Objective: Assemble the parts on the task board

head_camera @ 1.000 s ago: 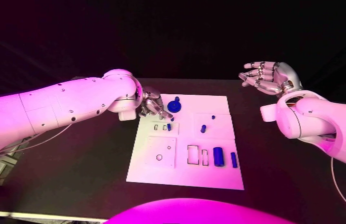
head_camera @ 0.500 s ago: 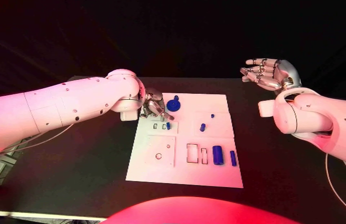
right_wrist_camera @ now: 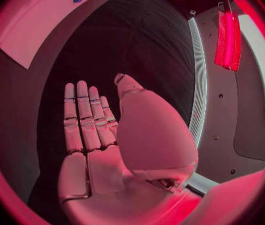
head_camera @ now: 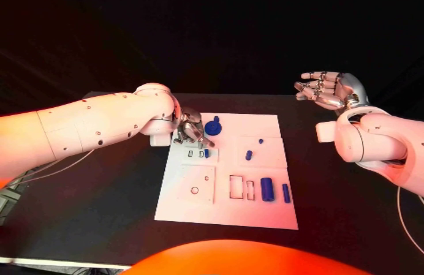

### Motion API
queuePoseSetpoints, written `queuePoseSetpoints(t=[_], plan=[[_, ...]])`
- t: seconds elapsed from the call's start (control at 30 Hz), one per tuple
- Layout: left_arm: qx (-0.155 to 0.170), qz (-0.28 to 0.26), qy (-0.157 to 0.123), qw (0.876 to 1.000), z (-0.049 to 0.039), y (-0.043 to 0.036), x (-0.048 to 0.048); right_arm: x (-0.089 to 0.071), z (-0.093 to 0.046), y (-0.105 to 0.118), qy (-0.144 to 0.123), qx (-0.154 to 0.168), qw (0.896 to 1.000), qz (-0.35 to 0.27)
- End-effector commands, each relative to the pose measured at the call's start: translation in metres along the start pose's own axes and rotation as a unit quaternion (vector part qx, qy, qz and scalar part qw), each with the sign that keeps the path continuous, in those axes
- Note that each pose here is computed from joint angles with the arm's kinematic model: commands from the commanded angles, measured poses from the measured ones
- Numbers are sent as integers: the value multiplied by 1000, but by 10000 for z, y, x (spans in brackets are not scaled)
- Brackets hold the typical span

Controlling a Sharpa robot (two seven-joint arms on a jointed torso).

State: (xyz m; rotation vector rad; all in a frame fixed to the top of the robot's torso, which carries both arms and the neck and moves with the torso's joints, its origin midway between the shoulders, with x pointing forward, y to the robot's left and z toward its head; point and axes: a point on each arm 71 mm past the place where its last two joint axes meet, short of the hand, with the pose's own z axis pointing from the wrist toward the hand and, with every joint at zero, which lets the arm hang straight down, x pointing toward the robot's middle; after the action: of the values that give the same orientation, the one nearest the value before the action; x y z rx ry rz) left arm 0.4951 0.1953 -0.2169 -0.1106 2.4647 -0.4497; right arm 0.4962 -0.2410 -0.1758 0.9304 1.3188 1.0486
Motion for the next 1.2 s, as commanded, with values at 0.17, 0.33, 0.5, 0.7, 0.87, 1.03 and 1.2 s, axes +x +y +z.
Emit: queuePoseSetpoints(t=[0.17, 0.33, 0.5, 0.7, 0.87, 1.03, 1.2], plan=[[-1, -3, 14, 1000, 46, -7, 11, 19, 2, 0, 9, 4, 1000, 5], [-2, -3, 18, 1000, 84, -15, 34, 27, 4, -7, 14, 9, 1000, 5], [-3, -4, 21, 1000, 114, -21, 55, 37, 9, -14, 16, 12, 1000, 4], [-3, -3, 24, 1000, 125, -22, 68, 34, 11, -19, 16, 14, 1000, 4], [-4, 0, 29, 1000, 129, -25, 80, 37, 13, -22, 17, 15, 1000, 4], [-5, 4, 34, 999, 132, -22, 87, 38, 15, -25, 17, 16, 1000, 4], [-7, 6, 37, 999, 140, -16, 90, 39, 15, -28, 17, 16, 1000, 3]])
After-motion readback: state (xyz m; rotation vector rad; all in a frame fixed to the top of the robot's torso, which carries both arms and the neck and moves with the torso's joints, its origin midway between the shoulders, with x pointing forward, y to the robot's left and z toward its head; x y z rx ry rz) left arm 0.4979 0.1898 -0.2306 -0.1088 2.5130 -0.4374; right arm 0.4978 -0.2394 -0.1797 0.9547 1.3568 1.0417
